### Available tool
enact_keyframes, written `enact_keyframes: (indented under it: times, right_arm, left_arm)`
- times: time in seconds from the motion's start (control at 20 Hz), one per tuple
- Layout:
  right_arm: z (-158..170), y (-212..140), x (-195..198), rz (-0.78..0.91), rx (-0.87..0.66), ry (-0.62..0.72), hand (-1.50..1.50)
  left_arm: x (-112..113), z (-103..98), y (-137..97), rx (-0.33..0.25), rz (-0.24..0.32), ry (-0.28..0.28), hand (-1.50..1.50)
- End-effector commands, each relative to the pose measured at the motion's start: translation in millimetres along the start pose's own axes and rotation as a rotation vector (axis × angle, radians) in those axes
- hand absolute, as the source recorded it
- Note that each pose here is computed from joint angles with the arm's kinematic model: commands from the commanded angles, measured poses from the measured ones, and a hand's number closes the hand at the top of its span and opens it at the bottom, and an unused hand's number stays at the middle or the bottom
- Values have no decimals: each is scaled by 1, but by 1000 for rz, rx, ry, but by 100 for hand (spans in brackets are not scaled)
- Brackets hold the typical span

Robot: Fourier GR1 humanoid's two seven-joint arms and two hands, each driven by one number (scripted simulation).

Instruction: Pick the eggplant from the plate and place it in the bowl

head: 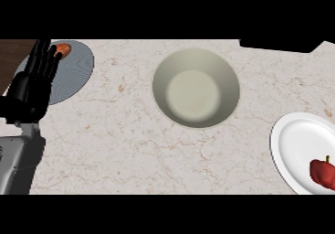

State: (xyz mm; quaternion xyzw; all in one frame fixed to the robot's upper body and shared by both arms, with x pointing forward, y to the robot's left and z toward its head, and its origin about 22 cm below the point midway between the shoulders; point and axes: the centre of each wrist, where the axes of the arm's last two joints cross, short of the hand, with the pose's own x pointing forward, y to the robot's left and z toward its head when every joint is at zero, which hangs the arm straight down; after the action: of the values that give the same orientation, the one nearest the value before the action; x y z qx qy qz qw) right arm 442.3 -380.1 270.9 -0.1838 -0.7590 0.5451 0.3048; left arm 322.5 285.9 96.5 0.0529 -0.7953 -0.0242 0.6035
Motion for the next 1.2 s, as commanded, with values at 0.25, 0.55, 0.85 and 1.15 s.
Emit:
enact_keyframes:
  times: [0.25, 0.55, 0.85, 1.15]
  right_arm:
    - [-58, -23, 33, -317, 138, -245, 150]
    - [-111, -6, 63, -325, 249, -288, 150]
    - [-152, 42, 87, -337, 365, -339, 150]
    - [-174, 88, 104, -337, 452, -344, 150]
  left_arm:
    - [-3, 2, -2, 16, -7, 13, 0]
    - [-7, 3, 16, 50, -27, 36, 0]
    - [-18, 14, 27, 86, -27, 45, 0]
    - [-9, 19, 19, 98, -33, 61, 0]
